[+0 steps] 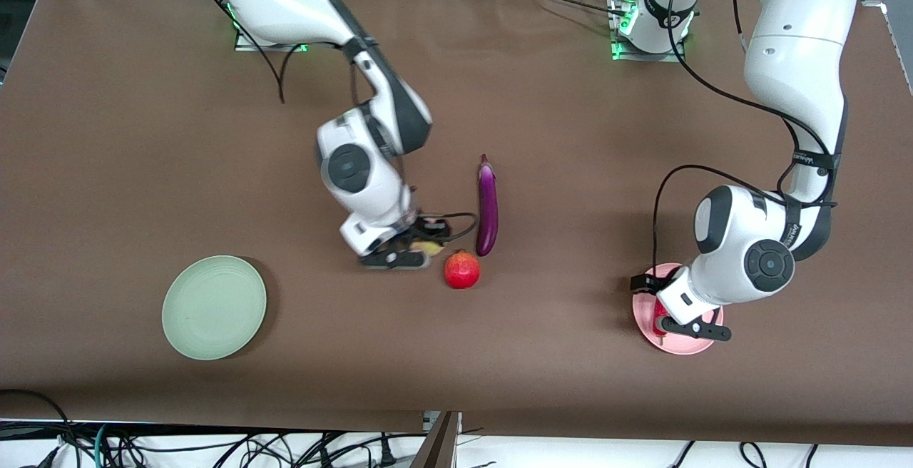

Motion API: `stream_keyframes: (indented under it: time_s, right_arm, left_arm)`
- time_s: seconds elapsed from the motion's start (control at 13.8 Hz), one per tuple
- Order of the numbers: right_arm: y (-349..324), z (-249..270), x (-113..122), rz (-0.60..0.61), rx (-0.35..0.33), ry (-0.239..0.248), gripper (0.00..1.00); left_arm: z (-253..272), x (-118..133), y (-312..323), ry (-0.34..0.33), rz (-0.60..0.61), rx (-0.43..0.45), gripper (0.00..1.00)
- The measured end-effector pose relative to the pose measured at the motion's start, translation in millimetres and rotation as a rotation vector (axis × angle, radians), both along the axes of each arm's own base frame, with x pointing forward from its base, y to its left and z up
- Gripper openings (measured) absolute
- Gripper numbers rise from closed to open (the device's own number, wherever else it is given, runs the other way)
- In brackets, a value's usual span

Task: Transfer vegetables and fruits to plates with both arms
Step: 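Release the chili and reach the eggplant while the right gripper carries the peach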

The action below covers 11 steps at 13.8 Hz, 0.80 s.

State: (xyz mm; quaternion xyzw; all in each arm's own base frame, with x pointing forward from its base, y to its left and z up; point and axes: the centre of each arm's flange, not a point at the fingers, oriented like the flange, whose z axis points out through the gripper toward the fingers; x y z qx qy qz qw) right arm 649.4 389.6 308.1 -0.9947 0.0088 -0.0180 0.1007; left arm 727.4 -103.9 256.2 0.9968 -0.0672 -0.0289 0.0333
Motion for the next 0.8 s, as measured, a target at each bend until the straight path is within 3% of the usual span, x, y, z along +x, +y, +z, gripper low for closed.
stream_keyframes:
  time_s: [0.43,0.65,0.8]
  right_arm:
    - [-210.2,22.0,67.4,0.23,-0.044,0.049,0.78]
    - [-311.1,15.7,81.1,0.357,-0.091,0.047,0.78]
    - [-357.0,7.3,84.0,0.424,-0.148,0.054,0.78]
  left_arm:
    - [26.1,-42.6,-119.3,0.127,0.121,-0.029,1.0]
    - [14.8,-93.6,-229.4,0.159,0.133,0.01,1.0]
    - [5.6,-126.5,-290.3,0.14,0.101,0.009,1.0]
